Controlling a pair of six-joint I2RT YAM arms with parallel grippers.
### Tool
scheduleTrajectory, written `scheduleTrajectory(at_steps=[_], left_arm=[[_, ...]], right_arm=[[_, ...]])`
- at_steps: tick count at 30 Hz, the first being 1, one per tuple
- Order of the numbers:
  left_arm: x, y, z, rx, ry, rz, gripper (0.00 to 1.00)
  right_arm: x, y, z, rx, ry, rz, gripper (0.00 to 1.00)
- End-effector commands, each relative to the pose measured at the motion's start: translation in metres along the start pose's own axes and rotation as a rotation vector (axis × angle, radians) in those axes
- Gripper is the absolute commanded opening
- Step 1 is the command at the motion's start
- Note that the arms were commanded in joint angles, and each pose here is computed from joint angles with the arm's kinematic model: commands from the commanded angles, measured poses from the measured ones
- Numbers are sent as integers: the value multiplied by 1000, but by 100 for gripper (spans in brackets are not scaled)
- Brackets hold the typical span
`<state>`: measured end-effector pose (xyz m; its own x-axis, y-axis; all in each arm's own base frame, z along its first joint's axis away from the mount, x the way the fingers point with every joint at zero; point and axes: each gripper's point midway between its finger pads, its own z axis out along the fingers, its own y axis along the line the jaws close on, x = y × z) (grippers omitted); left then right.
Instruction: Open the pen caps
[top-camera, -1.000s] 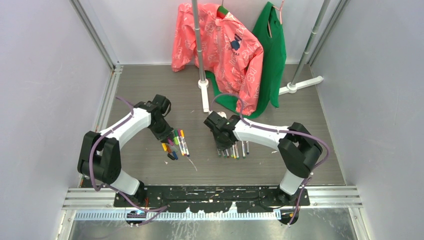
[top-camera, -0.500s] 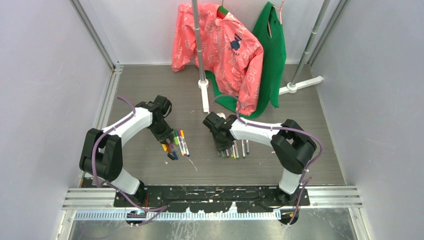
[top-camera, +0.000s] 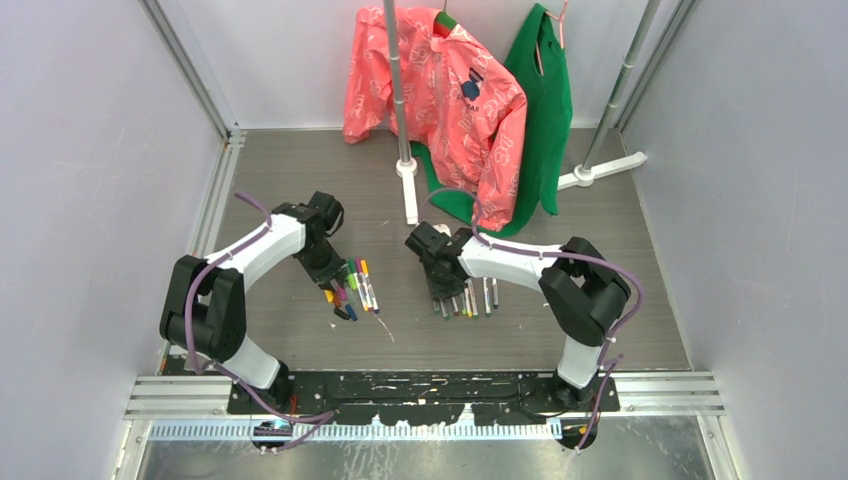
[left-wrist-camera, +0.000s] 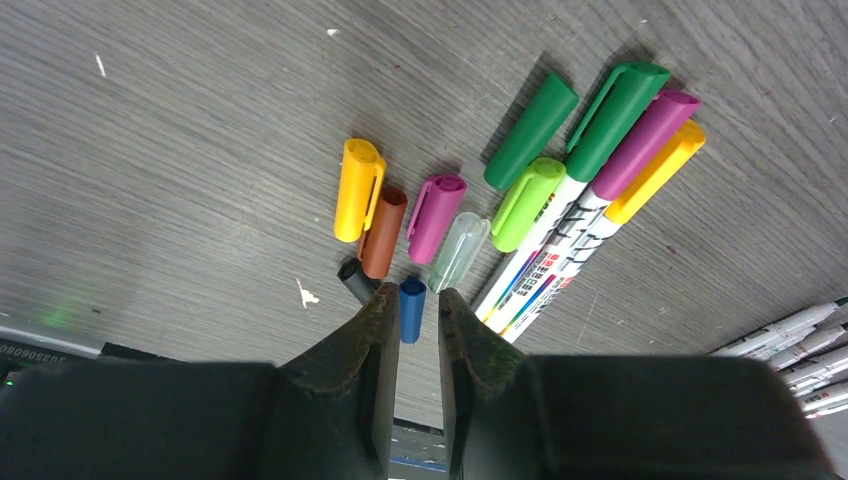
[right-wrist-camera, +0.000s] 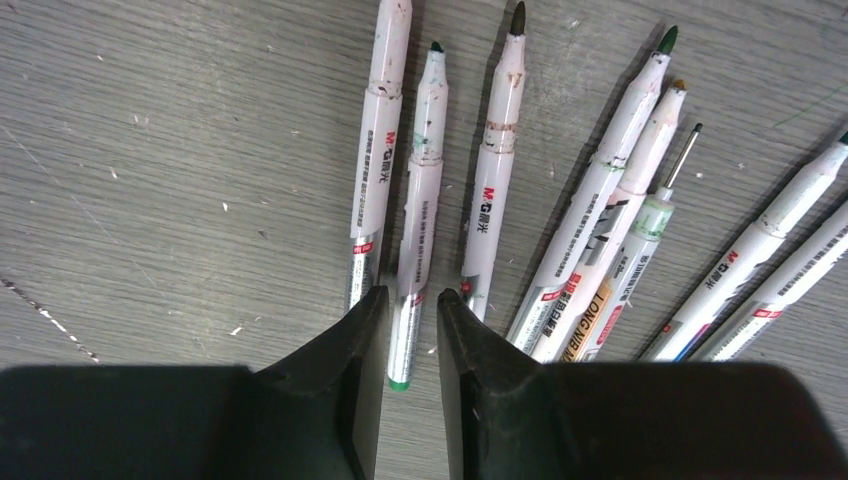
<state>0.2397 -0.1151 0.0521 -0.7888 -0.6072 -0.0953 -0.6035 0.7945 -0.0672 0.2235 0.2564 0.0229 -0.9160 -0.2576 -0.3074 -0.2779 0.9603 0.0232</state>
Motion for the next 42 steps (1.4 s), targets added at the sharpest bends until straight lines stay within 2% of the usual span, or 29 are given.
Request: scheduleTrajectory(at_steps=[1,12,17,31,36,42], left_arm=[[-9,-3,-14,-6,-39,-11,22],[-14,-11,-43,72,-83,-36,22],[-12,-17,-55,145,-92,-46,26],[-9,-42,-106,498,-184,-64,39],[-8,-41,-118,557,-211,-68,48],[-8,-34,-128,585,-249,-90,53]], right_arm=[[-26,9,-15,-32,-73,5,32],[-44,7,-38,-13,-119,-20,38],[-47,7,-43,-12,-131,-18,41],[-63,30,-53,-60,-161,-36,47],[-66,44,-51,-84,-160,-59,48],[-68,66,-49,-122,-169,-94,49]])
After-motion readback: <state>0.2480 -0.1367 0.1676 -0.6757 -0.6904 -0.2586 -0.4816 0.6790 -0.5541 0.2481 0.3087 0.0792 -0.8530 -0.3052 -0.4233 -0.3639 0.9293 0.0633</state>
